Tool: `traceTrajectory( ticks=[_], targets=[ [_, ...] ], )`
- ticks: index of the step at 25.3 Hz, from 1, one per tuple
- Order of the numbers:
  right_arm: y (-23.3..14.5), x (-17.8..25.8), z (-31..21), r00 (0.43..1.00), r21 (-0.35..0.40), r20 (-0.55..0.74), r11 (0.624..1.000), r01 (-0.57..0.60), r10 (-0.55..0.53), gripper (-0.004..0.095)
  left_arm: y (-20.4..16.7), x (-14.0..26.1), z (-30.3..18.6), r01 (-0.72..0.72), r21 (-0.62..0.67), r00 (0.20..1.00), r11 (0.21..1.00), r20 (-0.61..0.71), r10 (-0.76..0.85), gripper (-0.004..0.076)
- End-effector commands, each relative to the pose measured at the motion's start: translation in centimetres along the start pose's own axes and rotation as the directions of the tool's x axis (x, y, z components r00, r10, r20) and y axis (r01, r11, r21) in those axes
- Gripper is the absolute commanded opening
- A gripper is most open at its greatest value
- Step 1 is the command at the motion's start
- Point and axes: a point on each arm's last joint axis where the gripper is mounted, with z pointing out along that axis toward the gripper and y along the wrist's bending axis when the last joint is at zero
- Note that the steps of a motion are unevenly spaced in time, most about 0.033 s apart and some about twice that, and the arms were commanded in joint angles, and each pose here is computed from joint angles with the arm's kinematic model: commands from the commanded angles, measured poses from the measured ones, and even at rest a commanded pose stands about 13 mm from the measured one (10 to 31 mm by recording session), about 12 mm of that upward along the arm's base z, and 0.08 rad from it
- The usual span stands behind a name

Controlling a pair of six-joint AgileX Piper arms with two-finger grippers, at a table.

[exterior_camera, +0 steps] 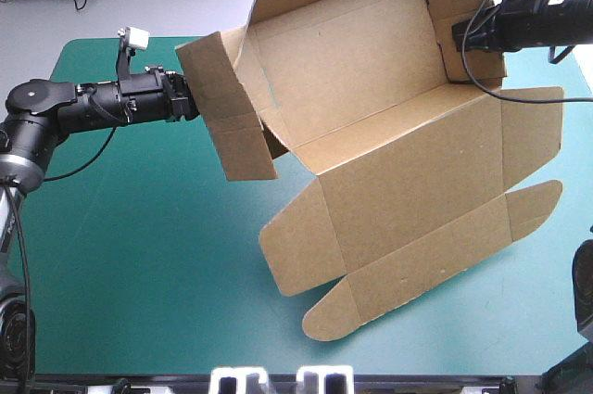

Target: Fold the box

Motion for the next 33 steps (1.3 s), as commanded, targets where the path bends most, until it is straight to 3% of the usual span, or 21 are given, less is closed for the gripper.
traceTrajectory(
  ticks=[1,6,10,21,30,33],
  targets=[
    [2.4,-1.9,-0.7,0.992,-0.023,0.122,1.0,0.017,-0.014,-0.0023,-3.9,-1.1,-0.9,-0.061,0.14,0.997,0.988,0.052,0.054,0.0369],
    [4.3,-2.7,1.3,0.989,0.028,0.138,0.999,0.043,-0.046,-0.0023,-4.0,-1.1,-0.9,-0.054,0.139,0.997,0.989,0.053,0.047,0.0444],
    [5.2,-3.0,2.6,0.988,0.069,0.146,0.997,0.042,-0.052,-0.0023,-4.0,-1.1,-0.9,-0.051,0.139,0.998,0.989,0.053,0.044,0.0459],
    [4.9,-3.3,3.4,0.984,0.087,0.176,0.996,-0.016,0.001,-0.0023,-4.2,-1.4,-1.0,-0.058,0.144,0.996,0.988,0.079,0.047,0.05],
    [6.2,-3.4,5.7,0.986,0.09,0.165,0.996,-0.027,0.012,-0.0023,-3.2,-2.2,-1.0,-0.04,0.043,0.987,0.998,0.159,0.032,0.05],
    [7.1,-3.7,6.6,0.982,0.085,0.19,0.996,-0.031,0.015,-0.0023,-2.0,-2.0,-0.7,-0.01,-0.1,0.989,0.995,0.143,0.024,0.05]
  ],
)
